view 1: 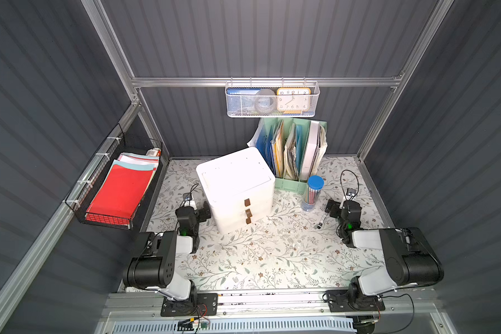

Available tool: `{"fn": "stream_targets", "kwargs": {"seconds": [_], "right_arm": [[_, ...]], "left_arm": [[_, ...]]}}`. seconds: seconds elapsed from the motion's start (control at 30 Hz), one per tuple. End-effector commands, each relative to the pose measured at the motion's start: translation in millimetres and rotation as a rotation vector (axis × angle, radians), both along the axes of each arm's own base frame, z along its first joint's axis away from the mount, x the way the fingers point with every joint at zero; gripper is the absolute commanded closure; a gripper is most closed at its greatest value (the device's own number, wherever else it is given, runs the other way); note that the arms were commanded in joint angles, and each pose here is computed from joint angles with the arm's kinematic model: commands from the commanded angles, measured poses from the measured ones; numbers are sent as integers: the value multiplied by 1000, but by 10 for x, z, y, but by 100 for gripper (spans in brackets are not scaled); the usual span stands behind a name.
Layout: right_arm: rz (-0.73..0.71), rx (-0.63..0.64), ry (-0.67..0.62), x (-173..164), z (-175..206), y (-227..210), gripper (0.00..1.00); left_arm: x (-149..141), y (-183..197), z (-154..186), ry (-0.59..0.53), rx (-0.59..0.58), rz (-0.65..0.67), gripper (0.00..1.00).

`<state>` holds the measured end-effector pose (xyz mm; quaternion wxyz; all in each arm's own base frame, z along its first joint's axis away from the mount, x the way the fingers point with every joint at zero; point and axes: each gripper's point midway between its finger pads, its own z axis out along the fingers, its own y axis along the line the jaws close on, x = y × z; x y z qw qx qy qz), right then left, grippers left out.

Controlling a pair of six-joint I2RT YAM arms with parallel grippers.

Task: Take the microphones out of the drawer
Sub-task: Adjust the storage box at the center of the board.

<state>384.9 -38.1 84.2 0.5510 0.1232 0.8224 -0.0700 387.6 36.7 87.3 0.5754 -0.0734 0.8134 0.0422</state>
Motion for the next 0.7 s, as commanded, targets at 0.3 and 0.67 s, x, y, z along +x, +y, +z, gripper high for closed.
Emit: {"fn": "stream_targets", "kwargs": {"seconds": [0.3, 0.67], "right_arm": [[3, 17, -32, 60, 108, 5, 1], [-71, 0, -98, -14, 389, -118, 1]], "left_arm": [[2, -45, 2, -4, 1, -22, 1], [29, 40, 281, 32, 1, 32, 1]]}}
